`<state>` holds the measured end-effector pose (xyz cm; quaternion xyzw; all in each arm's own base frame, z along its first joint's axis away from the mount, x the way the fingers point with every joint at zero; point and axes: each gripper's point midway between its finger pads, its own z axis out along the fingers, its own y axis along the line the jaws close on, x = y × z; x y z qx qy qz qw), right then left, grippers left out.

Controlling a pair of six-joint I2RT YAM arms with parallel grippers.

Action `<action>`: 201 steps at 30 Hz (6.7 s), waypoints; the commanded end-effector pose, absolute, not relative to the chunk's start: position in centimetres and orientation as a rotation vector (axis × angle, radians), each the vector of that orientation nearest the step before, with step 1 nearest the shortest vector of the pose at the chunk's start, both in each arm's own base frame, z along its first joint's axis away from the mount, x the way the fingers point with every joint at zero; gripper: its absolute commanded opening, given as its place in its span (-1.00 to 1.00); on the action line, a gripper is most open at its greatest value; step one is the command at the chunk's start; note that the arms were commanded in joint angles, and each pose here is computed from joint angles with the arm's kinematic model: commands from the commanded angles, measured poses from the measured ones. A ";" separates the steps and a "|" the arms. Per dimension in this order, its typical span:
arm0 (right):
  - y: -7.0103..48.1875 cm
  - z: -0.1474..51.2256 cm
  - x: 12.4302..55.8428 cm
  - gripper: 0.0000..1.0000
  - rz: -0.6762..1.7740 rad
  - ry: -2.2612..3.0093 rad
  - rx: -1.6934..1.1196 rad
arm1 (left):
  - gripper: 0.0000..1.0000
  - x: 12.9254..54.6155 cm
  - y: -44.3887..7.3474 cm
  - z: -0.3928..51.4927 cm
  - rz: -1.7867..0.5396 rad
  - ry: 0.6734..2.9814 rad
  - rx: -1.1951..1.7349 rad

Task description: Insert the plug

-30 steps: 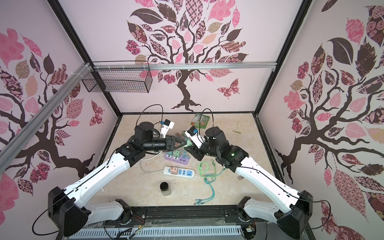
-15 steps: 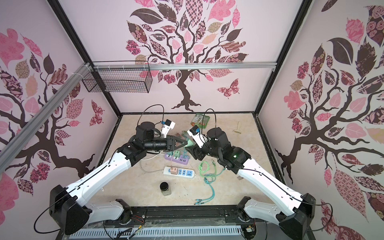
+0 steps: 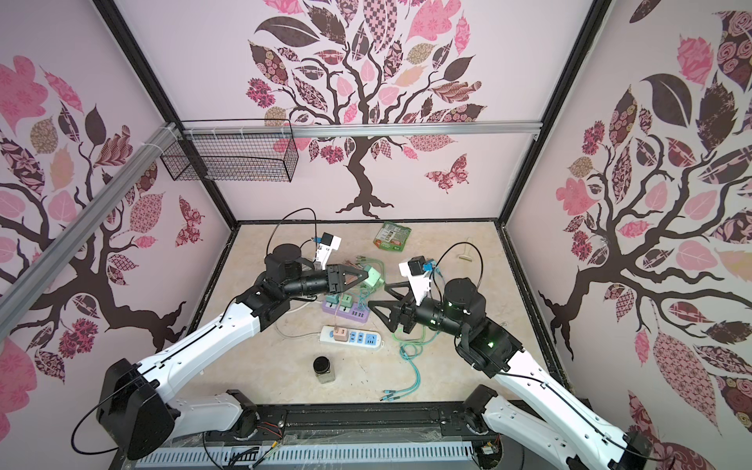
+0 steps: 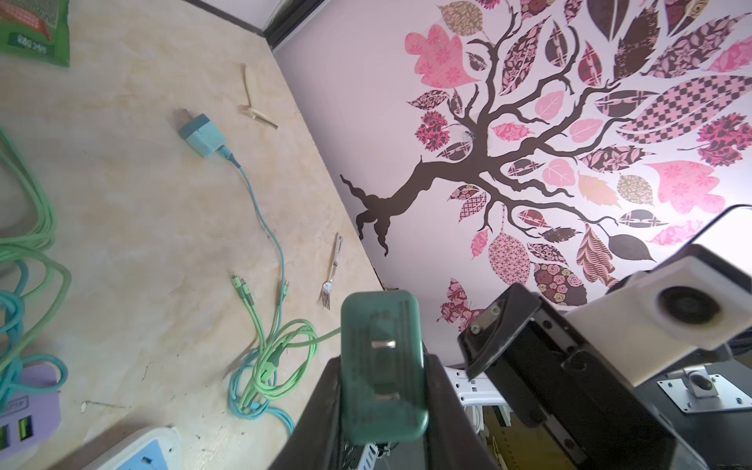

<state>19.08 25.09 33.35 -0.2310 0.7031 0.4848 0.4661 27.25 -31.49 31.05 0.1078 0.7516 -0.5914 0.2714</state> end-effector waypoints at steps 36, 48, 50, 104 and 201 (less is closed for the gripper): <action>26.8 39.8 20.6 -0.05 1.655 1.325 -0.307 | -1.00 21.5 -30.1 39.4 -1.835 1.431 0.409; 26.8 41.8 19.8 -0.17 1.719 1.242 -0.344 | -1.00 20.8 -29.8 39.7 -1.843 1.362 0.434; 26.9 42.0 19.8 -0.20 1.724 1.241 -0.348 | -1.00 20.7 -29.8 39.7 -1.843 1.349 0.439; 27.0 34.0 26.0 -0.71 1.153 1.938 -0.285 | 0.05 21.4 -20.2 25.8 -0.979 2.027 0.146; 29.7 9.7 22.2 -0.77 0.477 2.746 0.081 | -0.31 21.8 -17.9 3.2 -0.778 2.621 -0.121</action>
